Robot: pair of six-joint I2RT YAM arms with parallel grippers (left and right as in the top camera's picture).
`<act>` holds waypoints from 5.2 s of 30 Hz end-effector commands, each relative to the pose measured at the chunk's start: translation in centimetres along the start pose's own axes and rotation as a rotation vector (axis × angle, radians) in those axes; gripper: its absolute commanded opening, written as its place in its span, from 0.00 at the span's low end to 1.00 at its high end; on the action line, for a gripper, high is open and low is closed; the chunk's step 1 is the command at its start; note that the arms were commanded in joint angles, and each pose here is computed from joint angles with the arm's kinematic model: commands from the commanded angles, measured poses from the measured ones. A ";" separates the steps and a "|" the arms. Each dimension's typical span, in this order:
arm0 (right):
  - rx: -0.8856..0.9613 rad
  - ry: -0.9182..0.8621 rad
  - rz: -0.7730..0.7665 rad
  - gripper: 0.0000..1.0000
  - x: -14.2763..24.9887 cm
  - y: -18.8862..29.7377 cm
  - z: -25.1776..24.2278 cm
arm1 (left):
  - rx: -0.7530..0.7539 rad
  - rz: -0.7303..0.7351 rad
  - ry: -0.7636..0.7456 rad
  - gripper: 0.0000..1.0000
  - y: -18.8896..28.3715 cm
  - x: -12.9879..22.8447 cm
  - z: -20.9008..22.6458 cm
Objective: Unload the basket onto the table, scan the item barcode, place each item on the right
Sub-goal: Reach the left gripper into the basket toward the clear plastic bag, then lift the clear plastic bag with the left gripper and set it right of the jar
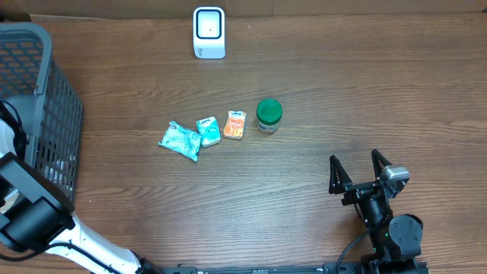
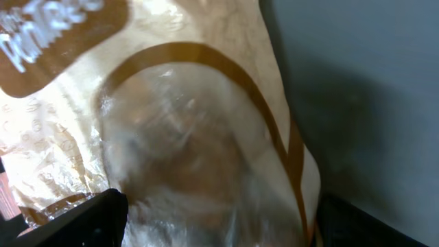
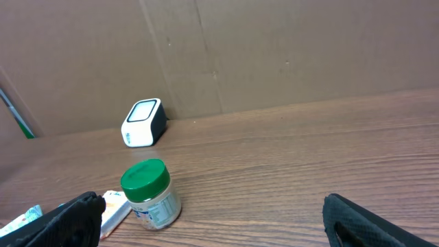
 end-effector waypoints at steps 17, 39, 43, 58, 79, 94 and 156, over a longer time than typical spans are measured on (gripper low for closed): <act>0.009 0.001 -0.004 1.00 0.2 0.0 -0.1 | -0.114 0.104 -0.069 0.39 -5.5 1.0 -1.1; 0.009 0.001 -0.004 1.00 0.2 0.0 -0.1 | 0.487 -0.084 -0.141 0.19 16.5 -5.1 -0.9; 0.009 0.001 -0.003 1.00 0.2 0.0 -0.1 | 0.614 -0.219 -0.171 0.14 22.9 -4.0 0.5; 0.009 0.001 -0.003 1.00 0.2 0.0 -0.1 | 0.949 -0.647 -0.402 0.04 39.7 8.4 7.7; 0.009 0.001 -0.003 1.00 0.2 0.0 -0.1 | 0.752 -0.400 -1.392 0.04 35.2 35.4 -12.5; 0.008 0.001 -0.004 1.00 0.2 0.0 -0.1 | 0.761 -0.571 -1.574 0.04 29.4 52.9 -20.2; 0.009 0.001 -0.003 1.00 0.2 0.0 -0.1 | 0.555 -0.443 -1.409 0.81 29.2 48.4 -16.4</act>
Point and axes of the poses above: each gripper's point midway between its finger pads, its own y axis back along the fingers, its own z axis along the line the jaws close on, x = y × z, the point moved 10 cm from there along y, back along the fingers, and after that the axes turned 1 degree about y, right-handed, at the moved point
